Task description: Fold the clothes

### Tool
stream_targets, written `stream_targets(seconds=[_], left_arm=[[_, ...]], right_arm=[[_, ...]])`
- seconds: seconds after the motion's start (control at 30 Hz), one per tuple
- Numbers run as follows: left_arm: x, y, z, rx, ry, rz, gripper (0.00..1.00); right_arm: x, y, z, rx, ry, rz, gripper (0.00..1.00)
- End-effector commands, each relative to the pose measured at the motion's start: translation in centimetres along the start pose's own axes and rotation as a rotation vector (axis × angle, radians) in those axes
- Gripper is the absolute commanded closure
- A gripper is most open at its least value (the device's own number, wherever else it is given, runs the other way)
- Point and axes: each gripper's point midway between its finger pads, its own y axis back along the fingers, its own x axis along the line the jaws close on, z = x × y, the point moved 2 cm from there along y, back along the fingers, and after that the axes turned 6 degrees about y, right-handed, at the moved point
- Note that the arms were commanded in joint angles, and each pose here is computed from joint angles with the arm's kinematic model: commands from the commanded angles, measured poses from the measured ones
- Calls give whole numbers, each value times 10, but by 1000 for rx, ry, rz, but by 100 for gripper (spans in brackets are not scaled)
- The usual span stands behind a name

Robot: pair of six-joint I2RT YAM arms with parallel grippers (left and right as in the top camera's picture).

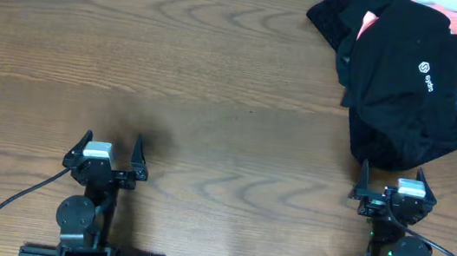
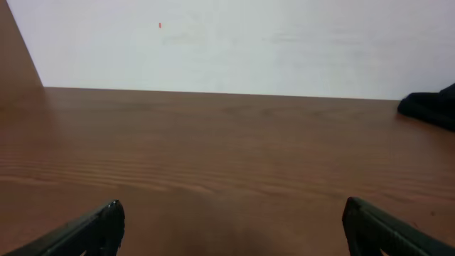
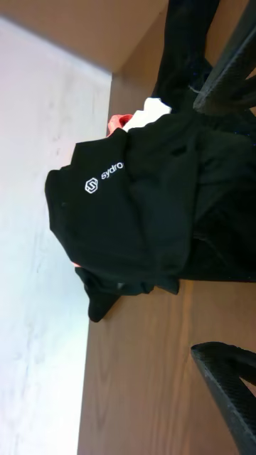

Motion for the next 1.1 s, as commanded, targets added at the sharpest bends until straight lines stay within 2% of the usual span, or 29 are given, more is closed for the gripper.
stream_targets(seconds=[0.0, 0.53, 0.63, 0.7, 0.8, 0.9, 1.0, 1.07], left_arm=[[1, -1, -14, 46, 5, 0, 2], [1, -1, -14, 46, 5, 0, 2], [1, -1, -14, 46, 5, 0, 2], [1, -1, -14, 46, 5, 0, 2], [1, -1, -14, 46, 5, 0, 2], [1, -1, -14, 46, 5, 0, 2], [1, -1, -14, 45, 4, 0, 2], [1, -1, -14, 45, 4, 0, 2]], right_arm=[[-2, 0, -1, 1, 13, -13, 1], [-2, 0, 0, -1, 10, -13, 1], [-2, 0, 0, -3, -141, -13, 1], [0, 0, -1, 1, -417, -2, 1], [6, 0, -1, 11, -668, 38, 1], [3, 0, 2, -5, -701, 21, 1], [0, 0, 8, -37, -820, 19, 1], [5, 0, 7, -20, -822, 43, 1]])
